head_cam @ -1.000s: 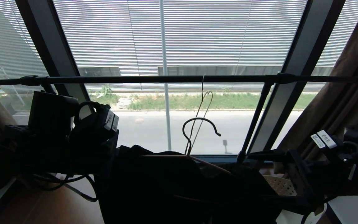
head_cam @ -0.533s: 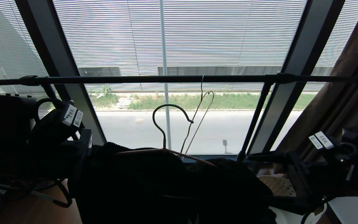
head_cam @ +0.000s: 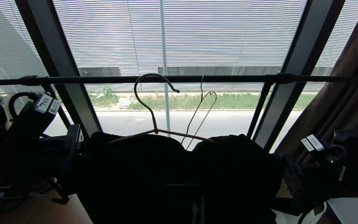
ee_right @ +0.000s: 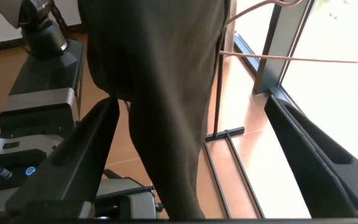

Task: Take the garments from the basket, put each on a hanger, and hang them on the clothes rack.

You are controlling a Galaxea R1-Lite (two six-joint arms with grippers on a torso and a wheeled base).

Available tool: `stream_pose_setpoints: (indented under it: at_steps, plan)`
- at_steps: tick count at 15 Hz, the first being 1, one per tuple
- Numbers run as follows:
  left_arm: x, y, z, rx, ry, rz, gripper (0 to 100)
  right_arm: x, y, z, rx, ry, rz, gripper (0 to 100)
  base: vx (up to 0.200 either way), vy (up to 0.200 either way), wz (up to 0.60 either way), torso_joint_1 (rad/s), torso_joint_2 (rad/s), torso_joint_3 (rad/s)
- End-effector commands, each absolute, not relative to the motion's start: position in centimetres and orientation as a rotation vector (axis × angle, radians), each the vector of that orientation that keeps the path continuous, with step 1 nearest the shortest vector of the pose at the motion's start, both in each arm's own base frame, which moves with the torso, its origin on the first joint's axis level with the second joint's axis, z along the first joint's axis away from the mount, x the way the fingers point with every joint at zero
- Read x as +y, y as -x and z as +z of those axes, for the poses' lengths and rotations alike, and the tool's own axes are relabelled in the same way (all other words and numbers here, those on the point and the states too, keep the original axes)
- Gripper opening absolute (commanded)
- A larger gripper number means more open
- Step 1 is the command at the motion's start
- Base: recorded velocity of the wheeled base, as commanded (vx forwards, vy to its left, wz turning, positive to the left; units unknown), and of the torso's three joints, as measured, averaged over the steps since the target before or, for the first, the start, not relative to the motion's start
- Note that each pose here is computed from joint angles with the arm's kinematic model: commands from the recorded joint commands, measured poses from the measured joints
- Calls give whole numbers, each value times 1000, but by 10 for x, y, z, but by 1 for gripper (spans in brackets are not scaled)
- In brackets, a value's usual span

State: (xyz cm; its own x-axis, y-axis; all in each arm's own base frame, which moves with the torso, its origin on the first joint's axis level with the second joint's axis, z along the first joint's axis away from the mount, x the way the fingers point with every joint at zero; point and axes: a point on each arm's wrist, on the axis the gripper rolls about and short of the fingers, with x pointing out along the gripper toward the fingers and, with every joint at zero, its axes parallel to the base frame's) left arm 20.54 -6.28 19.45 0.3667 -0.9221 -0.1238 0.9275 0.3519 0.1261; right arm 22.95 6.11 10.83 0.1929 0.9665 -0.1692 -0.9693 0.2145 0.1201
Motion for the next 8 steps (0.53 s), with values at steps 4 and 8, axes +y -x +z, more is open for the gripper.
stream_pose_setpoints:
  at_steps: [4, 8]
  plan:
    - [-62, -204, 190, 66, -146, -1192, 0, 67, -236, 92, 271, 15, 1365, 100, 0, 0, 0, 0, 0, 0]
    - [-58, -207, 192, 81, -115, -1166, 0, 67, -238, 91, 277, 23, 1348, 0, 0, 0, 0, 0, 0, 0]
